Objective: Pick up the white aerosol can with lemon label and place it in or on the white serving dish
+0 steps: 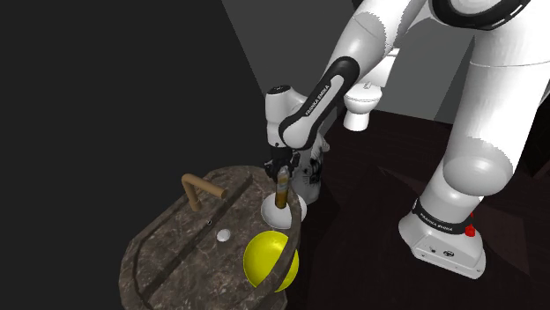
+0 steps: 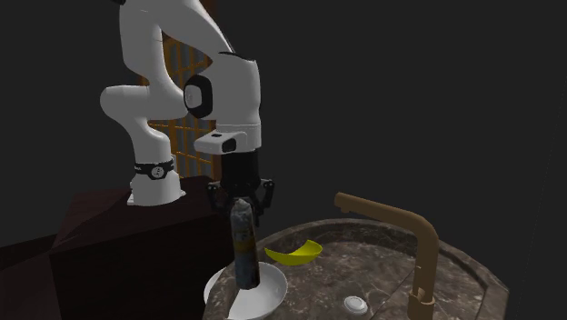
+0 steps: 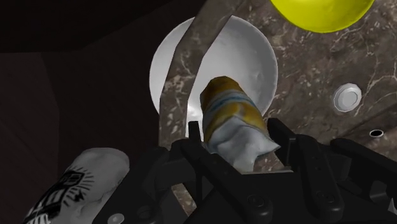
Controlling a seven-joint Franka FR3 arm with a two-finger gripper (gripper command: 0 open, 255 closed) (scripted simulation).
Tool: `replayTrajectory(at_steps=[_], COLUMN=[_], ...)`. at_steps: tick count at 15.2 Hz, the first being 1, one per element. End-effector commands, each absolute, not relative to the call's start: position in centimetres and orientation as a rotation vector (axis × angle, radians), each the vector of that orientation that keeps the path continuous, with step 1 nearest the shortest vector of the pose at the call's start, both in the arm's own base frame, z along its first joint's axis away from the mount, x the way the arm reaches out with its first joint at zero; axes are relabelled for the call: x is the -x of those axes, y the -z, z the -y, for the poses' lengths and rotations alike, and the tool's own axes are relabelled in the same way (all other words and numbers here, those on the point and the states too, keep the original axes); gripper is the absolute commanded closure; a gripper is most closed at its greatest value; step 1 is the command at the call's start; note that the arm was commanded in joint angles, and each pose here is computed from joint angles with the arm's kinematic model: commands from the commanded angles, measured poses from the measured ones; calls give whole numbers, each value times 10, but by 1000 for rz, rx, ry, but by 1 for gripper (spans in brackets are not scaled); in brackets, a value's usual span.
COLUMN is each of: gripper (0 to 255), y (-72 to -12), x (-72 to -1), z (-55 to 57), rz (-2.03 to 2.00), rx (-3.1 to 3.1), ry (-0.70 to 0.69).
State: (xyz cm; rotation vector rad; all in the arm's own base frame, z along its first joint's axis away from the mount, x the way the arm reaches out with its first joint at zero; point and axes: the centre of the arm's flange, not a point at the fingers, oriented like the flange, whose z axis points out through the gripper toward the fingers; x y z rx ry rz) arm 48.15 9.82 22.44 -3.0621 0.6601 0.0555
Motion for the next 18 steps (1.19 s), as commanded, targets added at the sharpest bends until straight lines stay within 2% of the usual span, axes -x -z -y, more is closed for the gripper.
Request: replayTrajectory(at_steps=[1,6,10,18], gripper=[0,0,0,0], y=[-221,-220,-270,-270], x=[-478,-480,-482,-482], z=[-97,-96,-95,-95], rz=[-664,-664,-664,-664], rx=[3066,3066,3066,3066], ry=[-75,-75,-75,-75])
